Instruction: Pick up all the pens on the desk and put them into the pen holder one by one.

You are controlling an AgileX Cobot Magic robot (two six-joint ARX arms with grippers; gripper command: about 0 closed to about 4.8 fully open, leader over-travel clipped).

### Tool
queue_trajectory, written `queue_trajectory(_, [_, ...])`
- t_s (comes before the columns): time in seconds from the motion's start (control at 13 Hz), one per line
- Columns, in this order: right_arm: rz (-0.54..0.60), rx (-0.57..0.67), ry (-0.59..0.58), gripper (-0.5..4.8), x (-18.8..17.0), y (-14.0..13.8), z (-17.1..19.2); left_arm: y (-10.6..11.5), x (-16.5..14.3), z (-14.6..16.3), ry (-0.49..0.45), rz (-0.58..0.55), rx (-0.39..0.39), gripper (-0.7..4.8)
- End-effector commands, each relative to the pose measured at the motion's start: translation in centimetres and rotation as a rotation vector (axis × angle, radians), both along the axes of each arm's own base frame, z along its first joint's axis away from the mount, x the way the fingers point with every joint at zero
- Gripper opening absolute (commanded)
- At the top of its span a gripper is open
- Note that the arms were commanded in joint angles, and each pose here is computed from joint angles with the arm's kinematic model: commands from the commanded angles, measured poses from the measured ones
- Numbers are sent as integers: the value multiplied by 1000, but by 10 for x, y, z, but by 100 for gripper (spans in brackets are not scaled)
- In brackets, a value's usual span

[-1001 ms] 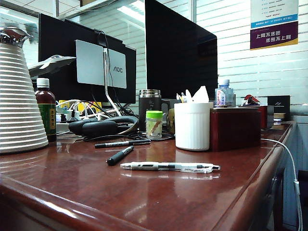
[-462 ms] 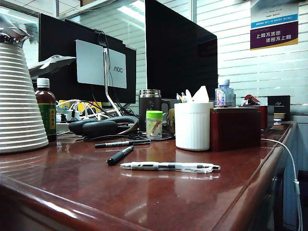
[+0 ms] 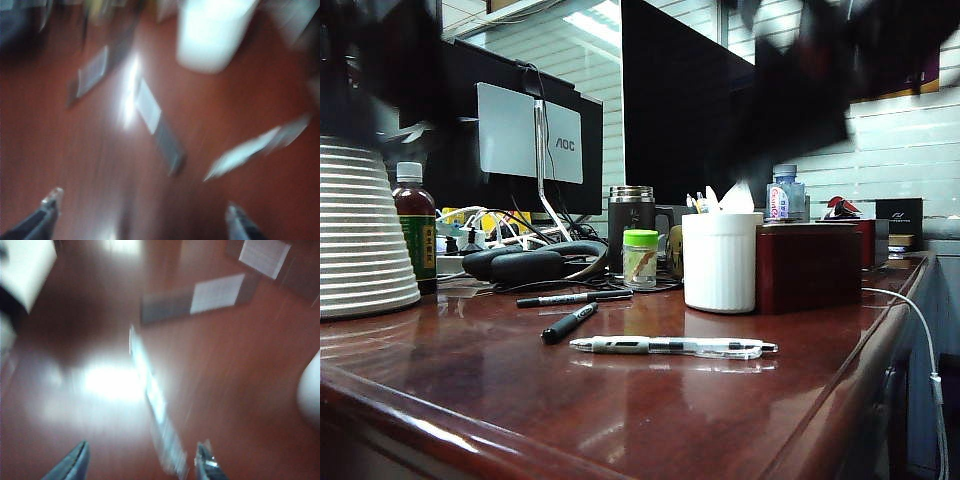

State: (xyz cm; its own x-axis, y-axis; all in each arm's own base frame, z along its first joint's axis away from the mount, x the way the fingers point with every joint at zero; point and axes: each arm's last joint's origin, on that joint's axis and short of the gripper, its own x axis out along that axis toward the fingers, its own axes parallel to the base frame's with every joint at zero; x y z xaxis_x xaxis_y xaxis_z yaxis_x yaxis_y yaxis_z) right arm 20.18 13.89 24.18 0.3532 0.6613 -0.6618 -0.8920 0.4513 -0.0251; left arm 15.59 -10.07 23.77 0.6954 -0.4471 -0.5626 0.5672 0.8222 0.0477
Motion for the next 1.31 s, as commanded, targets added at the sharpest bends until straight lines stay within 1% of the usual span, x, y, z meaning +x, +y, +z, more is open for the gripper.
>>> queue_trajectory(0.08, [48, -113, 23, 274, 3, 2, -16, -6, 7, -5, 40, -18, 9, 462])
queue_trajectory(0.23, [124, -162, -9, 274, 6, 4, -24, -10, 13, -4, 22, -21, -18, 462])
queue_trajectory(0.31, [159, -178, -24, 274, 8, 5, -28, -13, 18, -2, 26, -21, -17, 462])
queue_trajectory(0.39, [165, -201, -26, 274, 12, 7, -33, -17, 24, 0, 34, -21, -12, 462])
queue_trajectory(0.62, [167, -219, 5, 274, 23, 14, -53, -26, 36, 3, 67, -70, -33, 462])
queue_trajectory(0.85, [167, -240, 36, 273, 29, 17, -68, -26, 35, 0, 98, -69, -14, 462])
queue_trajectory(1.0, [165, -232, 20, 260, 32, 19, -71, -25, 34, -2, 112, -68, -5, 462])
queue_trajectory(1.31, [162, -193, -27, 260, 39, 24, -71, -24, 32, -4, 136, -67, 9, 461])
